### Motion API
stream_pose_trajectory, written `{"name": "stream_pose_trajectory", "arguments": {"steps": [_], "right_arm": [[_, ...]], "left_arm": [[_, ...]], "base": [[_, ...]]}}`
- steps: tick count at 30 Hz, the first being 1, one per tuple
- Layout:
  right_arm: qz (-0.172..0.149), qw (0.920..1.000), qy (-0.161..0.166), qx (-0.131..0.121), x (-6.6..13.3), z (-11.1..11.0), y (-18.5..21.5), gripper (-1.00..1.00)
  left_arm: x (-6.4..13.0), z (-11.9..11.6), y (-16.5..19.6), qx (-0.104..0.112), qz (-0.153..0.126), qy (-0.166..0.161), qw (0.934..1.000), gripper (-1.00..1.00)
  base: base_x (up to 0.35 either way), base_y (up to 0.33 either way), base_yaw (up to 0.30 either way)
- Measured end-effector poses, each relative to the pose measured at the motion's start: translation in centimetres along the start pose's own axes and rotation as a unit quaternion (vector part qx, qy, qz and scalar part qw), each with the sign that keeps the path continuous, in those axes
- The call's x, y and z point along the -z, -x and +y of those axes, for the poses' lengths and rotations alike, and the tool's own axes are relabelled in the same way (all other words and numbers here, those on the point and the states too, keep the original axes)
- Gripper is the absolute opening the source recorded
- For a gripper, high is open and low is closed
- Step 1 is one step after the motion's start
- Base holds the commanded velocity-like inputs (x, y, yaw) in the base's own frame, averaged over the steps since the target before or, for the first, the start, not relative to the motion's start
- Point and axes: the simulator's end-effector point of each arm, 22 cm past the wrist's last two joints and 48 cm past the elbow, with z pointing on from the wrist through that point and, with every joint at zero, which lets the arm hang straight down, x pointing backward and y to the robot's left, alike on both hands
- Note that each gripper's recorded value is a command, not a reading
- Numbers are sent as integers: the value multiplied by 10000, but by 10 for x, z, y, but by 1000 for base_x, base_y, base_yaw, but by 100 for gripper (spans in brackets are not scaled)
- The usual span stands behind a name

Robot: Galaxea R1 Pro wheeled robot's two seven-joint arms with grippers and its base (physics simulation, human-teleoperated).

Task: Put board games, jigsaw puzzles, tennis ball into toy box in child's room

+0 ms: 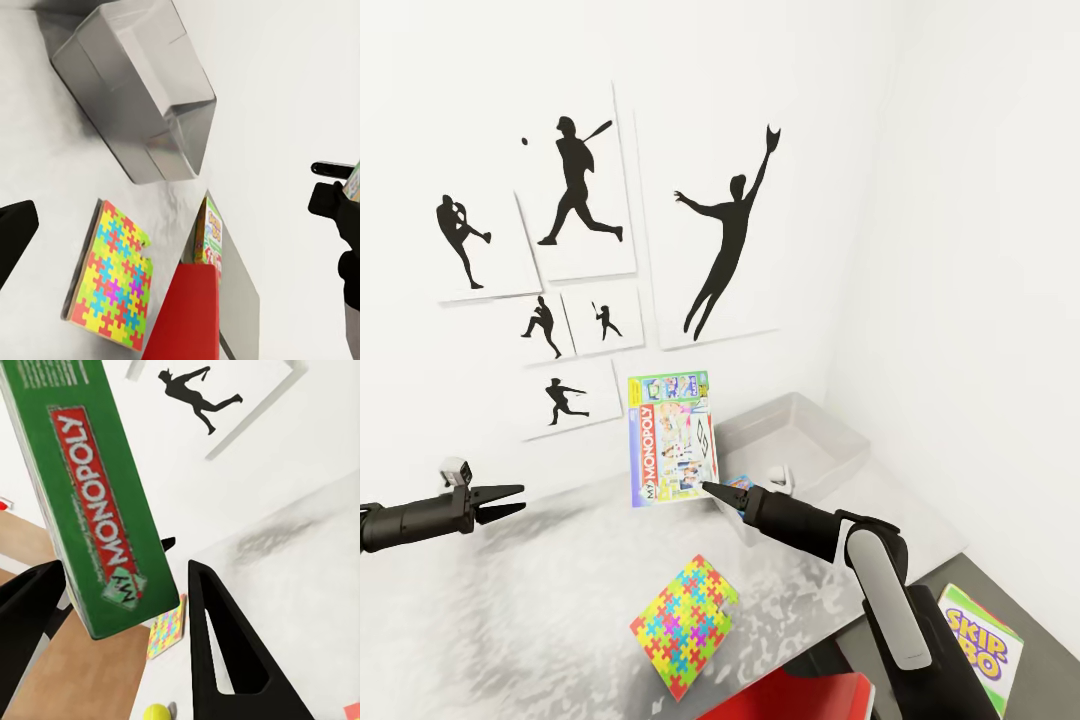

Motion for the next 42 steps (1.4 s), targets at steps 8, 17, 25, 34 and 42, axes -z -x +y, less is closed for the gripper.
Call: {"name": "stream_pose_trajectory", "arguments": {"steps": [8,17,25,34,42], "right_arm": [[-9,10000,-4,-3,0,0,1,-100],[-100,9999,-86,-33,7,-8,8,-100],[-450,9986,-259,140,16,-6,79,-100],[-464,9923,-973,-614,-3,-73,189,-100],[24,9586,-2359,-1594,33,-167,216,-100]], "left_arm": [[0,0,0,-1,-1,2,10000,100],[-1,0,-1,0,9,-5,10000,100],[-6,0,-3,20,40,-40,10000,100],[-14,-2,-6,40,67,-99,9999,100],[-19,-3,-9,54,88,-144,9998,100]], "base": [[0,0,0],[0,0,0],[0,0,0],[0,0,0],[0,0,0]]}}
